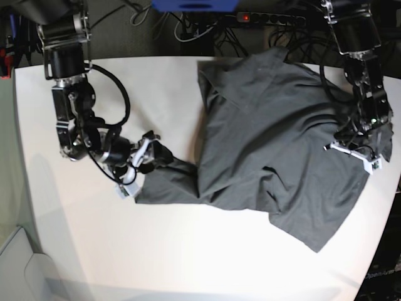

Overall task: Layout the t-shirt on the table in an organized manner, then fold the t-shirt properly
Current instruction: 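Drag the grasped t-shirt edge with the right gripper away from the left gripper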

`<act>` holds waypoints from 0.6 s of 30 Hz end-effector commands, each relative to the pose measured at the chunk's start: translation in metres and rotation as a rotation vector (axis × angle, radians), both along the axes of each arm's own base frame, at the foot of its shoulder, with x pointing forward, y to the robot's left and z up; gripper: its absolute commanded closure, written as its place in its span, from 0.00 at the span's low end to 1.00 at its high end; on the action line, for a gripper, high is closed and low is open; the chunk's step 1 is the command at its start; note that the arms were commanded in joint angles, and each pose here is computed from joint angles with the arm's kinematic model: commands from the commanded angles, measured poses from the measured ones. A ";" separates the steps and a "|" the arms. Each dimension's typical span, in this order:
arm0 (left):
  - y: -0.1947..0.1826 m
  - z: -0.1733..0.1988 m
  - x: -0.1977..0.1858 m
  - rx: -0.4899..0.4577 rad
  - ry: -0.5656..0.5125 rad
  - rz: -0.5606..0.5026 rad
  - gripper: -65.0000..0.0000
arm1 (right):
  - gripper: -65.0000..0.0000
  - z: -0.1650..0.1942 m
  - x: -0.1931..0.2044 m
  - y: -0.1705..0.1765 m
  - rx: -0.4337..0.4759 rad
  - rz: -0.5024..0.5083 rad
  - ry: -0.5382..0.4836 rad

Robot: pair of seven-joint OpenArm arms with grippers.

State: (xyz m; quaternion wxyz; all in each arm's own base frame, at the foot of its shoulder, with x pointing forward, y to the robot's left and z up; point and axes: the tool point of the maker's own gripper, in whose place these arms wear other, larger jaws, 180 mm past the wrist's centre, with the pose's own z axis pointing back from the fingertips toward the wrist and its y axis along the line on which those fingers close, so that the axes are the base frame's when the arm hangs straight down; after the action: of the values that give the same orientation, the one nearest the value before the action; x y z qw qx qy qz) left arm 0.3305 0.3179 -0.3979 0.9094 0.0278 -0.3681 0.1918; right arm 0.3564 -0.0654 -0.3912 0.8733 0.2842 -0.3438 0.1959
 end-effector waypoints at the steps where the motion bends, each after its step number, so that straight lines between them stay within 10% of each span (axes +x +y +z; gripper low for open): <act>1: 0.008 0.016 0.009 0.031 -0.042 -0.002 1.00 | 0.38 0.008 0.009 -0.005 0.011 -0.011 -0.030; 18: 0.009 0.015 0.007 0.032 -0.040 0.000 1.00 | 0.38 0.009 0.019 -0.030 0.021 -0.079 -0.080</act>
State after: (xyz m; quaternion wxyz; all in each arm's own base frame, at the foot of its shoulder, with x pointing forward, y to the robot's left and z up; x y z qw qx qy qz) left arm 0.3293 0.3192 -0.3983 0.9097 0.0297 -0.3673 0.1914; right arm 0.3610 -0.0954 -0.4017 0.8773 0.2670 -0.3609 0.1697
